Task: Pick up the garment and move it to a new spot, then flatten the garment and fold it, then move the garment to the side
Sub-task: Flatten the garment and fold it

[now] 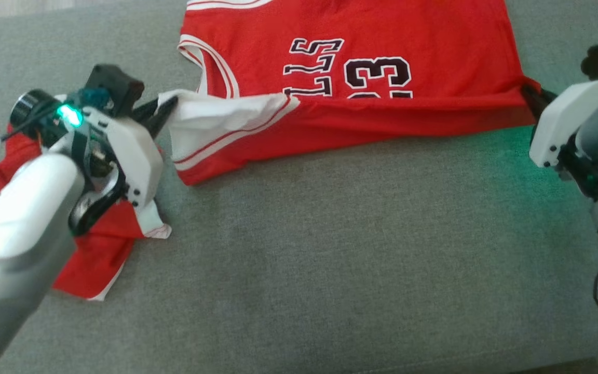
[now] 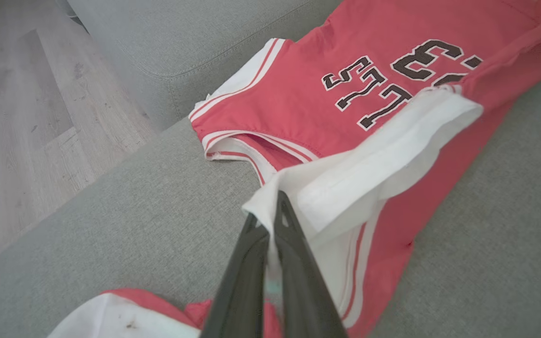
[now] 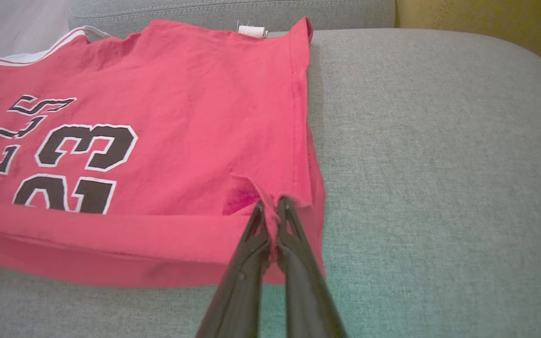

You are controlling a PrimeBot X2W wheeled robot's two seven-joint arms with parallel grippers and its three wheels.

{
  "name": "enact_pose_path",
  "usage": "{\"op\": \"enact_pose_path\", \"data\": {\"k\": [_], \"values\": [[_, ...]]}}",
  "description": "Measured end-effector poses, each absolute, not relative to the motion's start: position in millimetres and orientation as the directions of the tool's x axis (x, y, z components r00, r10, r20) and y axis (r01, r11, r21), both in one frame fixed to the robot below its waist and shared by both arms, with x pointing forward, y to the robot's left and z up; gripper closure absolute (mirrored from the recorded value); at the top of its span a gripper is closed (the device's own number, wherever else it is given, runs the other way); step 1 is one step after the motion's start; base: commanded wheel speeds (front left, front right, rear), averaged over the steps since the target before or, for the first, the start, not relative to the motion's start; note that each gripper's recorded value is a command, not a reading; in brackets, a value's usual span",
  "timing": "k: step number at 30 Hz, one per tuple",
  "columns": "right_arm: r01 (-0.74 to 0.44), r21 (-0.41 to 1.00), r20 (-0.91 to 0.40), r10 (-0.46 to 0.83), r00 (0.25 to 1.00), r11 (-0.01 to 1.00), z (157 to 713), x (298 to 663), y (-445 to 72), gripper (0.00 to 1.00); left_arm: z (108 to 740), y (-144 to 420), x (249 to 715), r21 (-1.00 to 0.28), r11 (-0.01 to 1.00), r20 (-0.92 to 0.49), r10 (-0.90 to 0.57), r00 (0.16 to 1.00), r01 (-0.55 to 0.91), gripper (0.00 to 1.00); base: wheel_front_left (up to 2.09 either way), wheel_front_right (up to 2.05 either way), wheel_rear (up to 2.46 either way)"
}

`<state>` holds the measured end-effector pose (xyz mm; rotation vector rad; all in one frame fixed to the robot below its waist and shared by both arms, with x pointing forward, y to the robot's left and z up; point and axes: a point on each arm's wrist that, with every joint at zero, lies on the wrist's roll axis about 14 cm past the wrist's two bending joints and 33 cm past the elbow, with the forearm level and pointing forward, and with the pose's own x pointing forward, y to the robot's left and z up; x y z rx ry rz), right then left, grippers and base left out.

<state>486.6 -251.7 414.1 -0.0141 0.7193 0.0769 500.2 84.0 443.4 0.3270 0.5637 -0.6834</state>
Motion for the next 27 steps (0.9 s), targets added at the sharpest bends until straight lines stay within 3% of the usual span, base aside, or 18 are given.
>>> {"op": "enact_pose_path", "data": {"k": [10, 11, 12, 13, 18, 19, 20, 21, 22, 27], "values": [[-0.063, -0.034, -0.650, 0.025, 0.760, 0.997, 410, 506, -258, 1.00, 433, 71, 525, 0.147, 0.710, -0.588, -0.497, 0.639, 0.688, 1.00, 0.00, 0.00, 0.00], [-0.060, -0.038, -0.643, 0.021, 0.765, 0.997, 411, 509, -258, 1.00, 435, 68, 529, 0.148, 0.713, -0.575, -0.502, 0.646, 0.686, 0.71, 0.00, 0.00, 0.00], [-0.056, -0.045, -0.631, 0.015, 0.776, 0.997, 413, 513, -260, 0.93, 437, 66, 533, 0.147, 0.715, -0.561, -0.508, 0.653, 0.683, 0.10, 0.00, 0.00, 0.00], [-0.056, -0.058, -0.612, 0.009, 0.791, 0.997, 416, 517, -262, 0.00, 439, 63, 537, 0.150, 0.717, -0.545, -0.515, 0.661, 0.681, 0.00, 0.00, 0.00, 0.00], [-0.016, -0.056, -0.458, -0.012, 0.889, 0.998, 444, 543, -269, 0.00, 456, 56, 560, 0.144, 0.776, -0.412, -0.517, 0.750, 0.614, 0.00, 0.00, 0.00, 0.00], [-0.015, -0.067, -0.368, -0.011, 0.930, 0.998, 461, 551, -269, 0.00, 475, 60, 573, 0.147, 0.818, -0.316, -0.494, 0.810, 0.556, 0.00, 0.00, 0.00, 0.00], [-0.015, -0.067, -0.368, -0.011, 0.930, 0.998, 461, 551, -269, 0.00, 475, 60, 573, 0.147, 0.818, -0.316, -0.494, 0.810, 0.556, 0.00, 0.00, 0.00, 0.00], [-0.013, -0.062, -0.289, -0.005, 0.957, 0.998, 476, 554, -267, 0.00, 499, 65, 582, 0.135, 0.861, -0.201, -0.461, 0.864, 0.491, 0.00, 0.00, 0.00, 0.00], [-0.013, -0.062, -0.289, -0.005, 0.957, 0.998, 476, 554, -267, 0.00, 499, 65, 582, 0.135, 0.861, -0.201, -0.461, 0.864, 0.491, 0.00, 0.00, 0.00, 0.00], [-0.045, -0.060, -0.066, 0.041, 0.997, 0.997, 522, 555, -253, 0.00, 556, 68, 583, 0.079, 0.914, 0.054, -0.403, 0.913, 0.399, 0.00, 0.00, 0.00, 0.00]]}}
